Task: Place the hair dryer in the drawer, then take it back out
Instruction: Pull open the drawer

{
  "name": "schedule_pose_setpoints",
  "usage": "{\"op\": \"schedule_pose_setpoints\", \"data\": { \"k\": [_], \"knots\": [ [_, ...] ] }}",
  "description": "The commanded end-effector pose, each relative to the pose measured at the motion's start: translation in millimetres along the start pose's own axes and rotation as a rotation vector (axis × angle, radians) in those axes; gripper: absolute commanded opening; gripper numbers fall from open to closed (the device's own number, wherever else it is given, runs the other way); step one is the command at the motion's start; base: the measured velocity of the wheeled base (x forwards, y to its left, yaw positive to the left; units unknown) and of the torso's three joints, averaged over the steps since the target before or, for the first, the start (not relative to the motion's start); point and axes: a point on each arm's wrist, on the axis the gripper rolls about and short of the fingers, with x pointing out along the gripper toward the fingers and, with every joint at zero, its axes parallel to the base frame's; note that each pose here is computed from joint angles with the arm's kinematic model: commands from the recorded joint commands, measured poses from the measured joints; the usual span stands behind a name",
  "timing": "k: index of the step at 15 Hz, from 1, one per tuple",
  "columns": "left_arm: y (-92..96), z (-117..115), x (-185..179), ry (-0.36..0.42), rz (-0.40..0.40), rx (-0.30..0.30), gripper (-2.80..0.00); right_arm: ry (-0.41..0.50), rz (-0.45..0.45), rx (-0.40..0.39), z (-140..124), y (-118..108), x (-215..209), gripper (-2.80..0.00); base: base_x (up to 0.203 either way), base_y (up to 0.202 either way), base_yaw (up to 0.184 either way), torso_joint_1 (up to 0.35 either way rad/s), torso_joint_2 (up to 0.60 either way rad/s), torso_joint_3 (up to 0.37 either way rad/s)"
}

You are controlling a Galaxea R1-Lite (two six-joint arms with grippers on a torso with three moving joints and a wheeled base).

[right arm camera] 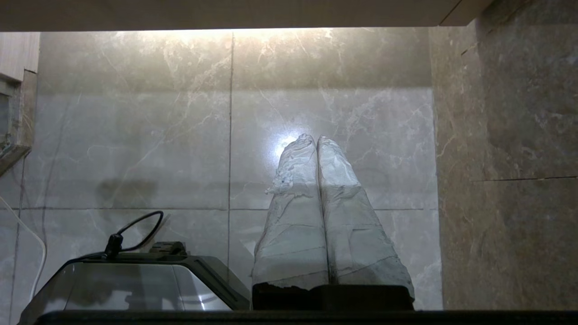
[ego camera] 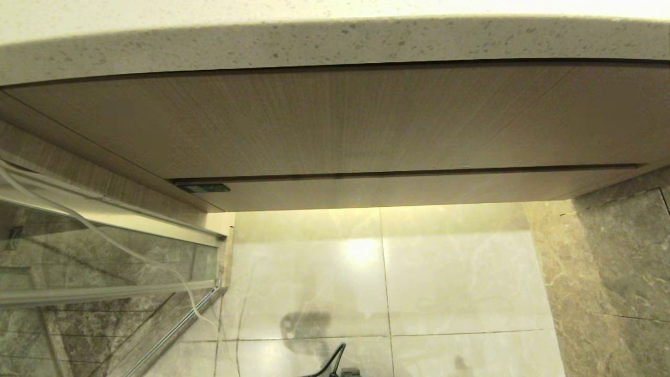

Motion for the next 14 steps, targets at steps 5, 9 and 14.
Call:
{"op": "schedule_pose_setpoints", "data": {
  "k": [5,9,14],
  "knots": [
    [0.1,-11,1,0.037,0.001,0.0,-2.8,-0.04,0.14,-0.012,59,2,-36,-2.8,0.0,0.0,0.0,0.0,0.0,0.0],
    [0.1,-11,1,0.038,0.001,0.0,-2.8,0.183,0.316,-0.051,99,5,-92,-2.8,0.0,0.0,0.0,0.0,0.0,0.0],
    [0.1,-12,1,0.039,0.001,0.0,-2.8,0.339,0.538,-0.053,111,8,-89,-2.8,0.0,0.0,0.0,0.0,0.0,0.0]
  ]
}}
